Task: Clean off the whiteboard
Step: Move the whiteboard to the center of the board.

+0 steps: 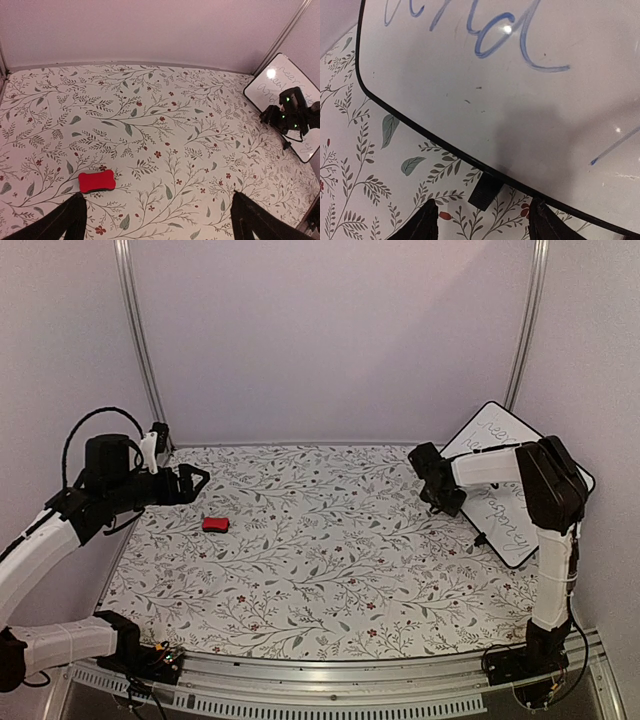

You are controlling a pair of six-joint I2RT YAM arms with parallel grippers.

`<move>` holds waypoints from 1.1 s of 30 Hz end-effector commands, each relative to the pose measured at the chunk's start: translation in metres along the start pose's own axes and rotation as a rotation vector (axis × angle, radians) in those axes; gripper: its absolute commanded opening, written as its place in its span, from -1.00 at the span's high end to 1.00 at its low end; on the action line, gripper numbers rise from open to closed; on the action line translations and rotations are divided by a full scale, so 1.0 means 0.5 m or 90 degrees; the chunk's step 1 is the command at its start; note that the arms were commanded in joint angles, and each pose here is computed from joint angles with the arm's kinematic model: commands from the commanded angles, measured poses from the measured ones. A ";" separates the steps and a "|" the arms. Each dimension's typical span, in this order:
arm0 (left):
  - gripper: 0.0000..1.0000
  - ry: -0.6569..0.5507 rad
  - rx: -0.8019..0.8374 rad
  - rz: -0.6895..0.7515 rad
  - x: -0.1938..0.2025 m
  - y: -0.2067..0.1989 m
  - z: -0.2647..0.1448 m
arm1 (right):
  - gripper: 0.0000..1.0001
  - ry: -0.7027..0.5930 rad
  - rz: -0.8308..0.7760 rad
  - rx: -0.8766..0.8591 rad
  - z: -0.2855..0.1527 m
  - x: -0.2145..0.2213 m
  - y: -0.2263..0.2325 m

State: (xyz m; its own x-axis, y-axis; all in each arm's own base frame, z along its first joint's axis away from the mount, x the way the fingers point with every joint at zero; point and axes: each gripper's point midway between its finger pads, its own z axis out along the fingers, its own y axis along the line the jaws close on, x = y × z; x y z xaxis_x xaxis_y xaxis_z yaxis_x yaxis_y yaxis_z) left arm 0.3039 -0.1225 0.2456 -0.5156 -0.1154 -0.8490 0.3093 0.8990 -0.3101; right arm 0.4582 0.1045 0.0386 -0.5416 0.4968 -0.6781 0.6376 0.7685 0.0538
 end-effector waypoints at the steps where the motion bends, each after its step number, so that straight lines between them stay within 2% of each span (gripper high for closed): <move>1: -0.99 -0.008 0.018 0.008 -0.008 -0.017 -0.010 | -0.19 -0.014 0.011 0.010 0.002 -0.010 0.010; 14: -0.99 -0.010 0.023 0.009 -0.009 -0.021 -0.013 | 0.10 -0.014 0.015 0.033 0.019 -0.003 0.010; 22: -0.99 -0.009 0.026 0.010 -0.009 -0.022 -0.013 | 0.14 -0.021 0.024 0.036 0.018 -0.007 0.010; 33: -0.99 -0.008 0.029 0.009 -0.009 -0.024 -0.012 | 0.37 -0.025 0.026 0.047 0.025 -0.007 0.012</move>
State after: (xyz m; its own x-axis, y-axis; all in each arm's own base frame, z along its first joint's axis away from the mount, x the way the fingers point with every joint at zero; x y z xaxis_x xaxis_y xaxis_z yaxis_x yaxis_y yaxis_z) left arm 0.3011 -0.1257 0.2484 -0.5131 -0.1147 -0.8506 0.3279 0.8896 -0.3178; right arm 0.4676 0.1034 0.0295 -0.5118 0.5180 -0.6854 0.6850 0.7275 0.0384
